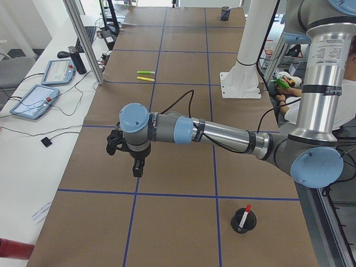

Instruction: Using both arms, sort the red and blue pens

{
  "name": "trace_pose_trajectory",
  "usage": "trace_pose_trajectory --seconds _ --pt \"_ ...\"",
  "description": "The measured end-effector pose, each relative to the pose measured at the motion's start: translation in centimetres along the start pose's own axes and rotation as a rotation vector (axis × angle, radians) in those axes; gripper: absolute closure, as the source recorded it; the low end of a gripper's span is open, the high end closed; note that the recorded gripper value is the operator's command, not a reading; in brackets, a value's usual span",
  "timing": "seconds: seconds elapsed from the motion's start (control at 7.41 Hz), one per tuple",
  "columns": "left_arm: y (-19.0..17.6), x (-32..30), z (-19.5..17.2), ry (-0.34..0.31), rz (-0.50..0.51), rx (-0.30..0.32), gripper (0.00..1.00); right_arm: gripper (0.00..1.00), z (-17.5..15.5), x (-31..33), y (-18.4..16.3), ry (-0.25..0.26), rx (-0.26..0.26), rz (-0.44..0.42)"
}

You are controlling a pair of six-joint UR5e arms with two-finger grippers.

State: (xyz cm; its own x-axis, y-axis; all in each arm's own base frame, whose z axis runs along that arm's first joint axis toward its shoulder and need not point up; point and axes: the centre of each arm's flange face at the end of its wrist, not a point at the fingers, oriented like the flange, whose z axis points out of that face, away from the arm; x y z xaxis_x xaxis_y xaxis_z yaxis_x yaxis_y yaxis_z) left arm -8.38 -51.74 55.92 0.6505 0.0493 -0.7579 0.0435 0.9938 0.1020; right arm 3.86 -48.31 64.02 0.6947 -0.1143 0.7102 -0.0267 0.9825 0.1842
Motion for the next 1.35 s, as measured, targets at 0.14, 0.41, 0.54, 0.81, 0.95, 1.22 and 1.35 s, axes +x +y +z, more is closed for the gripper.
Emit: trace_pose_trajectory --seconds 0.14,0.41,0.54,0.81,0.95,1.22,1.35 --pt "0.1 -0.3 0.3 -0.001 -0.004 -0.005 0.00 0.00 -0.4 -1.2 -0.3 0.001 0.009 -0.007" --pt "0.3 -0.6 0.6 -0.001 -0.013 -0.013 0.00 0.00 -0.3 -3.3 -0.8 0.025 0.009 -0.017" --pt "0.3 -0.8 0.7 0.000 -0.015 -0.015 0.00 0.00 0.0 -3.9 -1.0 0.053 0.008 -0.023" --pt "0.6 -1.0 0.9 0.004 -0.020 -0.019 0.00 0.00 0.7 -4.7 -1.1 0.089 -0.012 -0.034" --pt "0.8 -1.1 1.0 0.005 -0.021 -0.021 0.00 0.00 1.3 -4.8 -0.9 0.102 -0.035 -0.044" --pt "1.1 -1.3 1.2 0.006 -0.024 -0.023 0.00 0.00 2.6 -4.5 -0.8 0.152 -0.126 -0.082" --pt "1.3 -1.4 1.3 0.008 -0.026 -0.026 0.00 0.00 2.6 -4.7 -1.1 0.157 -0.181 -0.084"
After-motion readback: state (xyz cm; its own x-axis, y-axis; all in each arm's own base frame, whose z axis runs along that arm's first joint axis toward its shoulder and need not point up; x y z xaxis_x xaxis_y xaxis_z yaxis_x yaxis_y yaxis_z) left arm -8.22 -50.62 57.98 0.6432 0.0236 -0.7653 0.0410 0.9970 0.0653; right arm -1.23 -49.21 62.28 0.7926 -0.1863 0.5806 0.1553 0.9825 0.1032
